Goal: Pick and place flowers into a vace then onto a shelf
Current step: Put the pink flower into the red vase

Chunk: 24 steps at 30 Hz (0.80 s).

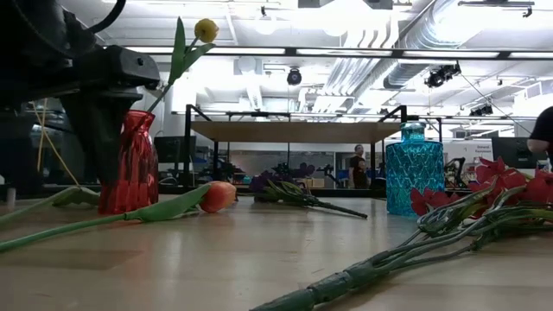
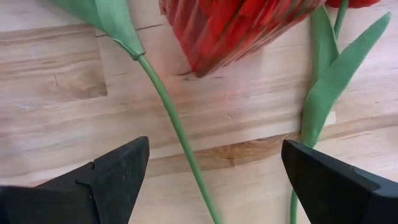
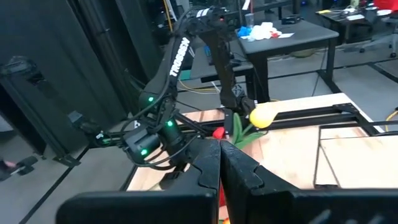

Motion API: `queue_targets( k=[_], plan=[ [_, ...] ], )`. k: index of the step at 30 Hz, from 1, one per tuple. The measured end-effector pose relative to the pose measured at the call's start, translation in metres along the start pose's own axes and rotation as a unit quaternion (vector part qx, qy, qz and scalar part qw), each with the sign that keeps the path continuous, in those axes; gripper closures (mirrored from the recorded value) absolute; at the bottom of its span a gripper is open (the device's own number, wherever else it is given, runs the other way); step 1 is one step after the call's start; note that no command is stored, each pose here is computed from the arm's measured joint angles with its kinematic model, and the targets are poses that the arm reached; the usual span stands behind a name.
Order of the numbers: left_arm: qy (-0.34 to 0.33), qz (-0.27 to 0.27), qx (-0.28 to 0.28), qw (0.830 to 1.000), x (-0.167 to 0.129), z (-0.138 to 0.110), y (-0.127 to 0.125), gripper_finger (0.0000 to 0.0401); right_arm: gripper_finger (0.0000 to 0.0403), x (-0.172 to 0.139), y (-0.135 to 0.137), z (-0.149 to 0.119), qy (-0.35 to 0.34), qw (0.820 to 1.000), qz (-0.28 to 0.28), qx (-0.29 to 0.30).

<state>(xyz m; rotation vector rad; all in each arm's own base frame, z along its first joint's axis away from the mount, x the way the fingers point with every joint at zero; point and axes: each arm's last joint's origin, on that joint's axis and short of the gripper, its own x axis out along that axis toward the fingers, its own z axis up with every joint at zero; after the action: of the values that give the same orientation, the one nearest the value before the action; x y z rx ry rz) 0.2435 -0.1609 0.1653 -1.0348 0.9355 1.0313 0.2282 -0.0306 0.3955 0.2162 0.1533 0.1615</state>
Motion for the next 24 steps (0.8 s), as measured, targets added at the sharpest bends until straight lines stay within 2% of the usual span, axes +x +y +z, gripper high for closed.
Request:
queue_targets(
  k=[10,19,24],
  plan=[
    [0.003,0.025,0.003,1.000,0.005,-0.001,0.002,0.0002,0.0402,0.004,0.013,-0.003,0.007,0.999,0.030,-0.019],
    [0.015,0.095,-0.048,0.994,0.034,-0.011,0.003,0.0003,0.0402,0.006,0.023,-0.006,0.019,0.998,0.051,-0.038],
    [0.026,0.112,-0.065,0.991,0.037,-0.007,0.002,0.0039,0.0402,0.007,0.027,-0.008,0.023,0.996,0.059,-0.058]
  ],
)
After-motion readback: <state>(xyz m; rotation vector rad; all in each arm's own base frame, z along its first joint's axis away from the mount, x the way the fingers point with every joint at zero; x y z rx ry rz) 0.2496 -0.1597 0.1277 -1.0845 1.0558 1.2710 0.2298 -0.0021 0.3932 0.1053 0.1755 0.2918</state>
